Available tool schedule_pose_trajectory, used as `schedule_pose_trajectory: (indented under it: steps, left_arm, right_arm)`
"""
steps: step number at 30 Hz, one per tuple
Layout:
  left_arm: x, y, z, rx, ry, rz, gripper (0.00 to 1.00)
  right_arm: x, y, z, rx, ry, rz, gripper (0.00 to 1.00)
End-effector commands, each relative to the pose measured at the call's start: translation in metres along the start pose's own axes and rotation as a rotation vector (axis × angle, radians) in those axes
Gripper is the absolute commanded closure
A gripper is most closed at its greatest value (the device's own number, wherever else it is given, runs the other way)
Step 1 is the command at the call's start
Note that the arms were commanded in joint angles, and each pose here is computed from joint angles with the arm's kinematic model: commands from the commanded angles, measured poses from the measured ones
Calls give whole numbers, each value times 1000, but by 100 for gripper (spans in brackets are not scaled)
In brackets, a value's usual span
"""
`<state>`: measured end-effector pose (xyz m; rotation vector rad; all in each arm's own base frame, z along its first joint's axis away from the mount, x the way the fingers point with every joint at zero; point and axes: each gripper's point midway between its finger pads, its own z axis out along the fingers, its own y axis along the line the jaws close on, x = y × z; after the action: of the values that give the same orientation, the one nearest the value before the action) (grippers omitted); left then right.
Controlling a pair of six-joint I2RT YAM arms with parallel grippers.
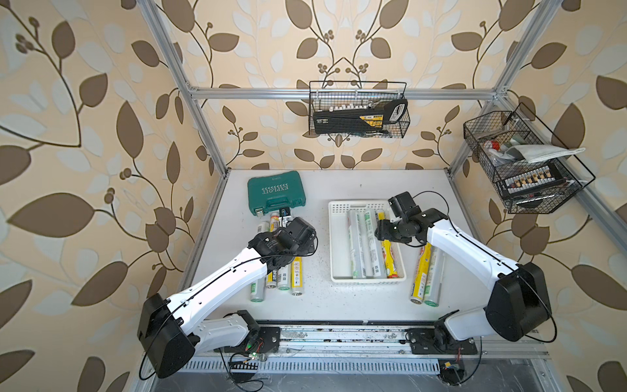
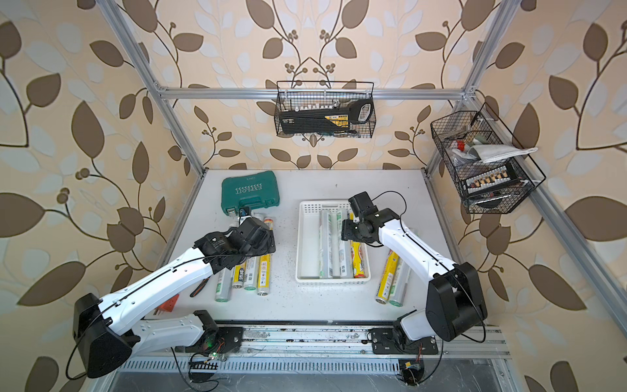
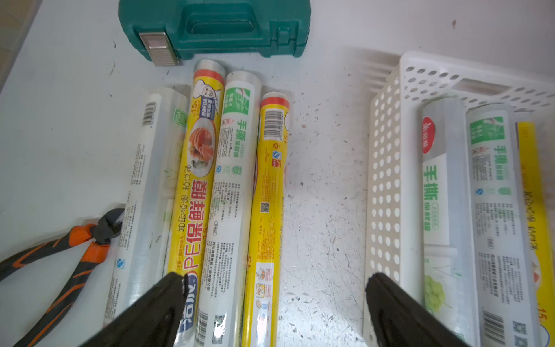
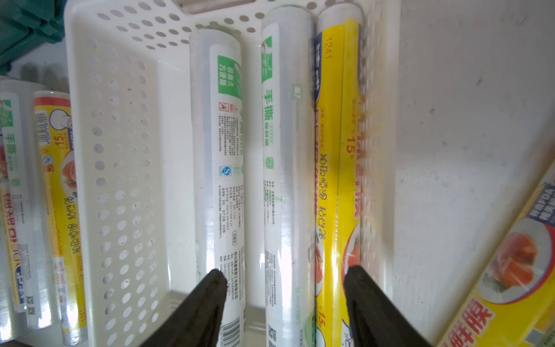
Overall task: Put the plastic wrap into the basket
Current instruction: Place the plastic wrap in the basket, then move the basket to the center of the board.
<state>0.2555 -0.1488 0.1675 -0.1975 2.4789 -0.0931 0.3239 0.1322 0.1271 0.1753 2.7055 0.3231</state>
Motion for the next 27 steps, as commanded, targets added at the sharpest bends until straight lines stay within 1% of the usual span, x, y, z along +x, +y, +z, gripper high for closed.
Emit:
schedule_pose_trajectory:
  steps: [1,2,7,11,16,21,22,27]
  left_arm:
    - [5,-8,12,36,43,-26,8]
    - [6,-7,15,23,46,-27,11]
    - [15,-4,35,-21,83,-29,12]
    - [24,-5,51,-31,125,-31,16]
    - [33,-6,66,-43,168,-29,16]
    - [40,-9,76,-32,201,-38,16]
    - [47,-7,83,-51,223,-30,17]
    - [54,-12,92,-37,255,-36,20]
  right_arm:
    - [1,2,-1,-141,12,52,34]
    - [1,-1,-1,-158,12,69,34]
    - [2,-21,3,-166,23,115,35]
    - [4,-30,7,-180,37,133,35]
    - [6,-32,11,-194,50,129,35]
    - [9,-36,17,-172,65,127,35]
    - [9,-37,18,-167,66,126,35]
    - [11,-38,22,-166,77,127,35]
